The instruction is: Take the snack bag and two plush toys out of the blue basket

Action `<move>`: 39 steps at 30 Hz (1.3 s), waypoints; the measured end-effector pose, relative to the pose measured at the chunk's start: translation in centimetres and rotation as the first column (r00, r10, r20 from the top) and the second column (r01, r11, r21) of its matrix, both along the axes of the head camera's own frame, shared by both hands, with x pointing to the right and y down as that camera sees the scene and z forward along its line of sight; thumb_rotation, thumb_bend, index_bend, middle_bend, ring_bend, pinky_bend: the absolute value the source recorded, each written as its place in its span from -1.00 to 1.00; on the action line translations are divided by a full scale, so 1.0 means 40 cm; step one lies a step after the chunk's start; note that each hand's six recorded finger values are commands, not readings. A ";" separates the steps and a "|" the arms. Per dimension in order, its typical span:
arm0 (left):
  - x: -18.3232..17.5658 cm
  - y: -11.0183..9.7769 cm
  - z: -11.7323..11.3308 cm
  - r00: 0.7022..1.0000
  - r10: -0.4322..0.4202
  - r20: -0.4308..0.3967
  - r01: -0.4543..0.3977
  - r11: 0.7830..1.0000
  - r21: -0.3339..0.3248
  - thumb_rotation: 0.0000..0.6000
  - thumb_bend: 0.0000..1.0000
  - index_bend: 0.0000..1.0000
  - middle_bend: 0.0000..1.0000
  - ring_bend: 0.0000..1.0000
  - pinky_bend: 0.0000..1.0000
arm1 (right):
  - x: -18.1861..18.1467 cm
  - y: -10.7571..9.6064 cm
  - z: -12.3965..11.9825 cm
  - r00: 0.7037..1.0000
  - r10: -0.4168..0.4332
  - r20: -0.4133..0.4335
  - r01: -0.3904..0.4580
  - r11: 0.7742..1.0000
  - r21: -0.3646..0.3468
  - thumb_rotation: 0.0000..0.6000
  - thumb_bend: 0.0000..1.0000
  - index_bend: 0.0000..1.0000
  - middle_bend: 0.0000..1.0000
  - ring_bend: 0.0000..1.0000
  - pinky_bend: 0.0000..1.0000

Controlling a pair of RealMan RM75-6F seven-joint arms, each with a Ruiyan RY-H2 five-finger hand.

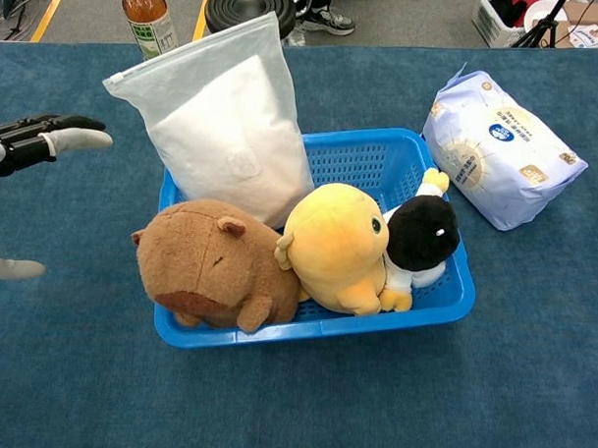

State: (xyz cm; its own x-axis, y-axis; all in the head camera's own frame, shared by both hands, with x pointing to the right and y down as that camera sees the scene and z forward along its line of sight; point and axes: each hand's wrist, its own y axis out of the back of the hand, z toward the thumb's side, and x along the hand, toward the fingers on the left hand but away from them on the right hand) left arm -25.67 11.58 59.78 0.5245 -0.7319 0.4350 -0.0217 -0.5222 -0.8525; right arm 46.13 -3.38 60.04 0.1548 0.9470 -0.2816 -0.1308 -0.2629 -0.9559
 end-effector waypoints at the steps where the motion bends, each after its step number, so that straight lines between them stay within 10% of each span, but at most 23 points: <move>1: 0.006 0.002 -0.003 1.000 0.010 -0.001 -0.010 1.000 0.003 1.00 -1.00 -1.00 -1.00 -1.00 -0.56 | -0.001 0.001 0.001 1.000 -0.001 0.002 0.001 1.000 -0.001 1.00 -1.00 -1.00 -0.95 -0.69 0.04; 10: 0.076 0.020 -0.027 0.989 0.145 -0.016 -0.143 0.985 0.095 1.00 -1.00 -1.00 -1.00 -1.00 -0.56 | 0.000 0.004 0.019 1.000 0.002 0.018 -0.001 1.000 -0.017 1.00 -1.00 -1.00 -0.94 -0.69 0.04; 39: 0.259 0.022 0.045 0.920 0.390 -0.034 -0.388 0.920 0.050 1.00 -1.00 -0.97 -1.00 -1.00 -0.54 | 0.028 0.026 0.048 0.998 0.043 0.052 -0.041 0.998 -0.045 1.00 -1.00 -1.00 -0.93 -0.69 0.04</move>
State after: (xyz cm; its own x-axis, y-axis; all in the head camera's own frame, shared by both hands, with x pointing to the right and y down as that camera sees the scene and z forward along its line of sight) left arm -15.32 12.46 61.60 0.7888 -0.4833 0.3798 0.1394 -0.4612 -0.8763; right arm 47.24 -2.35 61.95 0.1313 0.9398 -0.3156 -0.0682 -0.3091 -0.9486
